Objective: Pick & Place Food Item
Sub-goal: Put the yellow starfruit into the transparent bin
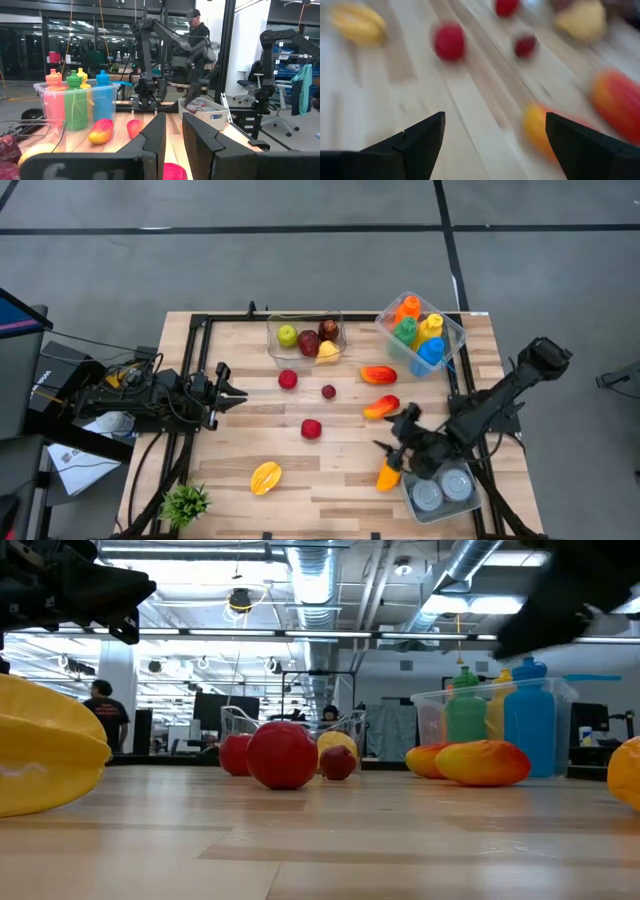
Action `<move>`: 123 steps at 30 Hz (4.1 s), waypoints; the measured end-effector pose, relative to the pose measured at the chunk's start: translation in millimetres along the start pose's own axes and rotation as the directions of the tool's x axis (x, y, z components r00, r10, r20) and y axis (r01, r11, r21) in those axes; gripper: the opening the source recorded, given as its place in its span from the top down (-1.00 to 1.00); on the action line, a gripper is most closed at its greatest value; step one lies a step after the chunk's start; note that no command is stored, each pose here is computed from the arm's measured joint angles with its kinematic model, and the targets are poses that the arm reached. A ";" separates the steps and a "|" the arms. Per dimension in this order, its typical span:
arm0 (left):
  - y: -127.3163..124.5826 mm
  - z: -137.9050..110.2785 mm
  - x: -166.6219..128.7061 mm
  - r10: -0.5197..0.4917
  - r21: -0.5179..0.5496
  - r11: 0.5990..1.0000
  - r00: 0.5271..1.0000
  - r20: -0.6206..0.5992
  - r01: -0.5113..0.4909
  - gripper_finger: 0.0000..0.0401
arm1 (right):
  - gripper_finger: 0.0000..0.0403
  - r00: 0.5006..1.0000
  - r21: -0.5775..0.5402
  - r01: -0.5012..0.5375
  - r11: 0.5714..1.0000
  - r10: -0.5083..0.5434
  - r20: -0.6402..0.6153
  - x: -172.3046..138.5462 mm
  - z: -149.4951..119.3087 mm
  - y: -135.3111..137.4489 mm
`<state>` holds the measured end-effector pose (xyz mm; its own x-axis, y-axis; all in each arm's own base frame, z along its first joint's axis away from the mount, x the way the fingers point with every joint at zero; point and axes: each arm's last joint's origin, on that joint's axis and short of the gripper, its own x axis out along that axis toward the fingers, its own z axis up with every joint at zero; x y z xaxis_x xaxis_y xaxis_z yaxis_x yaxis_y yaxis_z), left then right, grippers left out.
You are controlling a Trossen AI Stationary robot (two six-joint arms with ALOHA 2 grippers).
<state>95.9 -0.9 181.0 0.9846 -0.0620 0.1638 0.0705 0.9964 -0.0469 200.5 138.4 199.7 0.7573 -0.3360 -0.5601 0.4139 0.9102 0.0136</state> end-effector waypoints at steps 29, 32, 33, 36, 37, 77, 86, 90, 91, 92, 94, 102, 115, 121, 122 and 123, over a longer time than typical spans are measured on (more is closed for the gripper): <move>0.0 0.0 0.0 0.000 0.000 1.000 1.000 0.000 0.000 0.73 | -0.65 0.806 -0.533 -0.399 0.746 0.563 0.183 222.3 121.3 122.7; 0.0 0.0 0.0 0.000 0.000 1.000 1.000 0.000 0.000 0.73 | -0.65 0.820 -0.523 -0.429 0.736 0.560 0.117 247.5 126.0 125.1; 0.0 0.0 0.0 0.000 0.000 1.000 1.000 0.000 0.000 0.73 | -0.65 0.820 -0.518 -0.446 0.730 0.566 0.092 254.7 126.3 125.8; 0.0 0.0 0.0 0.000 0.000 1.000 1.000 0.000 0.000 0.73 | -0.65 0.801 -0.491 -0.511 0.705 0.598 0.024 272.3 124.8 128.5; 0.0 0.0 0.0 0.000 0.000 1.000 1.000 0.000 0.000 0.73 | -0.64 0.791 -0.483 -0.535 0.693 0.612 0.002 276.4 123.3 129.6; 0.0 0.0 0.0 0.000 0.000 1.000 1.000 0.000 0.000 0.73 | 0.73 0.698 -0.438 -0.676 0.593 0.706 -0.119 289.7 104.5 140.6; 0.0 0.0 0.0 0.000 0.000 1.000 1.000 0.000 0.000 0.73 | 0.90 0.689 -0.441 -0.674 0.593 0.719 -0.088 281.5 114.4 142.2; 0.0 0.1 0.0 0.000 0.000 1.000 1.000 0.001 0.000 0.73 | 0.96 0.653 -0.420 -0.708 0.568 0.753 -0.083 258.4 136.0 142.5; 0.0 0.1 0.0 0.000 0.000 1.000 1.000 0.001 0.000 0.73 | 0.97 0.629 -0.421 -0.725 0.545 0.772 -0.084 248.8 143.7 143.1; 0.0 0.1 0.0 0.000 0.000 1.000 1.000 0.001 0.000 0.73 | 0.97 0.607 -0.426 -0.737 0.524 0.791 -0.078 238.0 152.1 144.3; 0.0 0.5 0.0 0.000 0.000 1.000 1.000 0.005 0.000 0.73 | 0.95 0.589 -0.442 -0.745 0.500 0.803 -0.086 210.9 168.6 145.1; -0.1 1.7 0.0 -0.001 0.001 1.000 1.000 0.018 0.001 0.73 | 0.95 0.528 -0.596 -0.691 0.408 0.849 -0.031 83.8 231.6 132.9; -0.1 1.8 0.0 -0.001 0.001 1.000 1.000 0.018 0.001 0.73 | 0.95 0.624 -0.706 -0.457 0.541 0.761 0.179 -74.2 265.9 89.4; -0.1 1.8 0.0 -0.002 0.001 1.000 1.000 0.019 0.001 0.73 | 0.94 0.649 -0.704 -0.425 0.569 0.734 0.201 -99.9 256.9 93.6; -0.1 1.8 0.0 -0.001 0.001 1.000 1.000 0.019 0.001 0.73 | 0.94 0.644 -0.707 -0.426 0.564 0.738 0.202 -103.7 254.8 96.1; -0.1 1.8 0.0 -0.001 0.001 1.000 1.000 0.019 0.001 0.73 | 0.94 0.634 -0.715 -0.430 0.552 0.748 0.196 -107.8 251.9 99.1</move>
<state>95.6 -0.9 182.8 0.9813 -0.0621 0.1821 0.0714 0.9964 -0.0454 287.1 203.8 470.0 0.8888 0.4202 -0.1832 -0.4584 0.8197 -0.3435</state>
